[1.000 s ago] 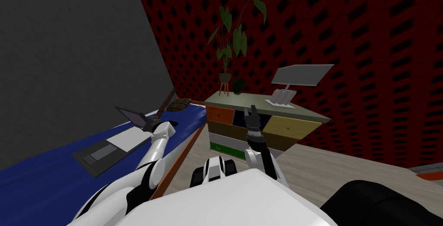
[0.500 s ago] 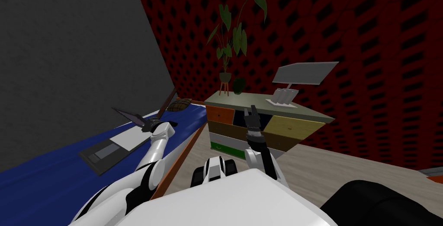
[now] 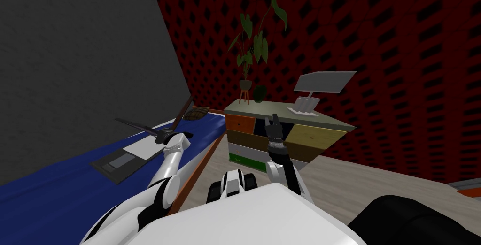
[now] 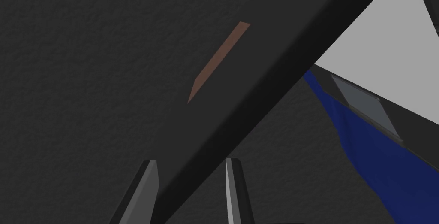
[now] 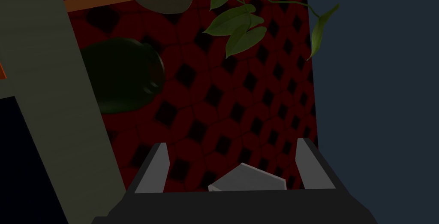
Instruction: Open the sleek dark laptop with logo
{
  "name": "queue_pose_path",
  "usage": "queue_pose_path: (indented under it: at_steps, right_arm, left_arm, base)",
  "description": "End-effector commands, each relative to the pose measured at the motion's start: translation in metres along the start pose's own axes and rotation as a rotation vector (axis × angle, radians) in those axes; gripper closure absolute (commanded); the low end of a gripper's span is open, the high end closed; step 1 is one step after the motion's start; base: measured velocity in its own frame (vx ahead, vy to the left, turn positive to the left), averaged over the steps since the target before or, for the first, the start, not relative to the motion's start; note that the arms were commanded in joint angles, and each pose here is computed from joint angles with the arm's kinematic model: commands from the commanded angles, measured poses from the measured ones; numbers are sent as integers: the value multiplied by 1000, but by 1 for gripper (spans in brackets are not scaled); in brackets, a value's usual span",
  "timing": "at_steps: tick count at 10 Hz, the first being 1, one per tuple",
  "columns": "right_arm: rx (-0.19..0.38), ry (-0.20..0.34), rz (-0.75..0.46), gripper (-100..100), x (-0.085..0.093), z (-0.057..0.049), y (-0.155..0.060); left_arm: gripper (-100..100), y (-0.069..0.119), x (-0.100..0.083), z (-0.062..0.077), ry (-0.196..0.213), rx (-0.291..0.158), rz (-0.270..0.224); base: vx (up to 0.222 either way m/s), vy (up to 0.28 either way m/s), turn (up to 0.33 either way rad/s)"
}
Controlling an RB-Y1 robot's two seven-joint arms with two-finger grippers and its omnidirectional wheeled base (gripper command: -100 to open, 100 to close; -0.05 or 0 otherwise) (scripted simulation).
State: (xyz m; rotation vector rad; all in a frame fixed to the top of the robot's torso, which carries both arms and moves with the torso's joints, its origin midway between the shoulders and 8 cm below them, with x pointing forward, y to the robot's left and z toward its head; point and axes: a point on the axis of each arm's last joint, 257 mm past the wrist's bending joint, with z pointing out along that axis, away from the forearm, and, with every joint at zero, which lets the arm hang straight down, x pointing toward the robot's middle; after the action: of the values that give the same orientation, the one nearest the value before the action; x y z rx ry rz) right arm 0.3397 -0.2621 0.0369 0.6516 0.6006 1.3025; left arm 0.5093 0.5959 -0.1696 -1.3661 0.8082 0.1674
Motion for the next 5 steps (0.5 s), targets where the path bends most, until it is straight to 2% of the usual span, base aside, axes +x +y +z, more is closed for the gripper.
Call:
queue_pose_path:
  at_steps: [1, 2, 4, 5]
  right_arm:
    - [0, 0, 0, 0, 0, 0, 0]
    - [0, 0, 0, 0, 0, 0, 0]
    - [0, 0, 0, 0, 0, 0, 0]
    - [0, 0, 0, 0, 0, 0, 0]
  left_arm:
    - [100, 1, 1, -5, 5, 7, -83]
    - [100, 1, 1, -5, 5, 6, -93]
    - [100, 4, -1, -8, 4, 8, -163]
    - [100, 4, -1, -8, 4, 8, -171]
  base:
    - [-29, 27, -9]
    - [-22, 19, -9]
    - [-25, 23, -4]
    - [-20, 19, 0]
